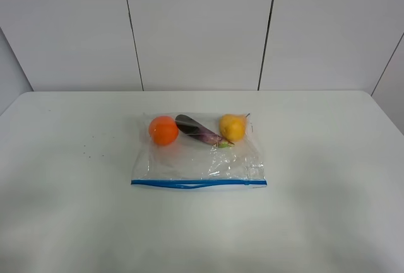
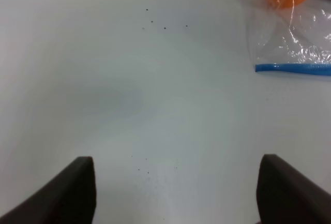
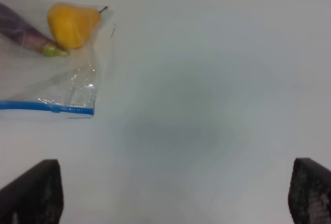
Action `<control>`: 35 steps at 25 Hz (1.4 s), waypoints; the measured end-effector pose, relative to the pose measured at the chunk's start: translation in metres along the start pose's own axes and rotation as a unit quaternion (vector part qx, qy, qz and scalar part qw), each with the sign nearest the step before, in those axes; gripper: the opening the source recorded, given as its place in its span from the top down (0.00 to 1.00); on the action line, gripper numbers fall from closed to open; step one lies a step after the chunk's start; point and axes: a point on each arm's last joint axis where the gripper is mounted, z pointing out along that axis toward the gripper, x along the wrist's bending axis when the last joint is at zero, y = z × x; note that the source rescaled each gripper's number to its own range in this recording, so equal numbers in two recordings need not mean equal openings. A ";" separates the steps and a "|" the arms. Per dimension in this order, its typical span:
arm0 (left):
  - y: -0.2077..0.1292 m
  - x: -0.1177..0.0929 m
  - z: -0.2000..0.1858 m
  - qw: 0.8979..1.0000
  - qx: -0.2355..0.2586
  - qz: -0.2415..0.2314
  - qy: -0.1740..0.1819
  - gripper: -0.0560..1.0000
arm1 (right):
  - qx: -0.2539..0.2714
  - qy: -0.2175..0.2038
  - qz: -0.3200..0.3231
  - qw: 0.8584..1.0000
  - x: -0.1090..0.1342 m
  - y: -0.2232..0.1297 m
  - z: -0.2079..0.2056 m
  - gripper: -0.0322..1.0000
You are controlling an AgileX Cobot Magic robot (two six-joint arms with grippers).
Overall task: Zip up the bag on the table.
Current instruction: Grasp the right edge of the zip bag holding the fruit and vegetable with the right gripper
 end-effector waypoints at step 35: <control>0.000 0.000 0.000 1.000 0.000 0.000 0.000 0.11 | 0.394 0.127 0.103 0.904 -0.005 0.062 0.290 0.03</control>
